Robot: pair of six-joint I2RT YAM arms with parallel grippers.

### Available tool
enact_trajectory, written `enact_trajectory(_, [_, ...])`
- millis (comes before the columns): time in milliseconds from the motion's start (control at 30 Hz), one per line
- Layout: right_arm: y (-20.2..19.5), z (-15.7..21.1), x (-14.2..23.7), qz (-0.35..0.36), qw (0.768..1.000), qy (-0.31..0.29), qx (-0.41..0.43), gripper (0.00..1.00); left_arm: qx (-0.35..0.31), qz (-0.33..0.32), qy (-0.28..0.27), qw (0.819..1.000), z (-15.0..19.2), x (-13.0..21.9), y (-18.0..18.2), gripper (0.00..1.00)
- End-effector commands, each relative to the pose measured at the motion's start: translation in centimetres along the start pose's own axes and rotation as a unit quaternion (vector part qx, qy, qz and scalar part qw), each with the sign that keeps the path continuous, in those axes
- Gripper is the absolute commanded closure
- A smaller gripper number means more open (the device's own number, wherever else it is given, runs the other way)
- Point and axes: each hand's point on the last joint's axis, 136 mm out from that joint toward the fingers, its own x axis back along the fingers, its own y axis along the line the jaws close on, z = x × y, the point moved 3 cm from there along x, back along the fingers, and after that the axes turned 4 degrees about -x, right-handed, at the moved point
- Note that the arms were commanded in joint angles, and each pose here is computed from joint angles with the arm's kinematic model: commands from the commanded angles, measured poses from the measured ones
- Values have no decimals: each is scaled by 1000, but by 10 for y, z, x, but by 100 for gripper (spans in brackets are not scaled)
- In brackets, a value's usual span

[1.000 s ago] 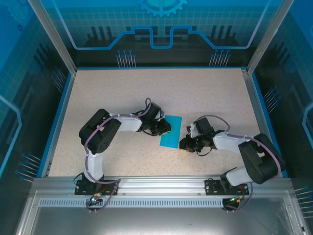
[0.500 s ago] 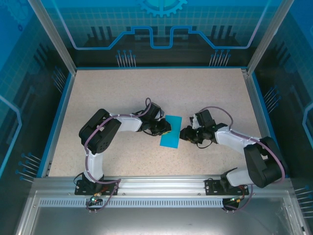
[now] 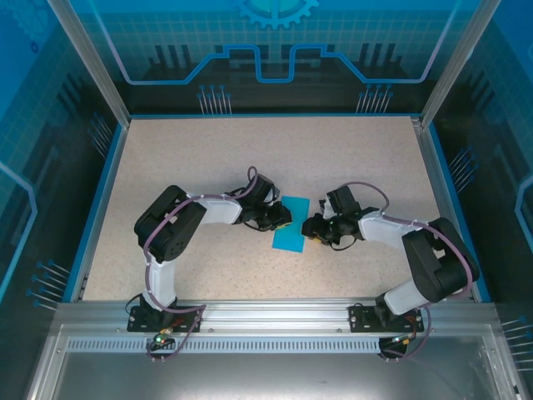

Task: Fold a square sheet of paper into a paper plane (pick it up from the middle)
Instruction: Fold the triangle a second time at the center of the table, then turn over the paper at the center of the table.

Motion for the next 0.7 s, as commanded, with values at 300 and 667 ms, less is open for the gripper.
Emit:
enact_trajectory(300, [9,-7,-7,-16,1000,5,-3,64,4,-16,3,1000,3,7,2,79])
enact_trajectory(667, [7,-10,-13,-10,1000,8,-10,64,2,-13,2,1000,2,6,-1,78])
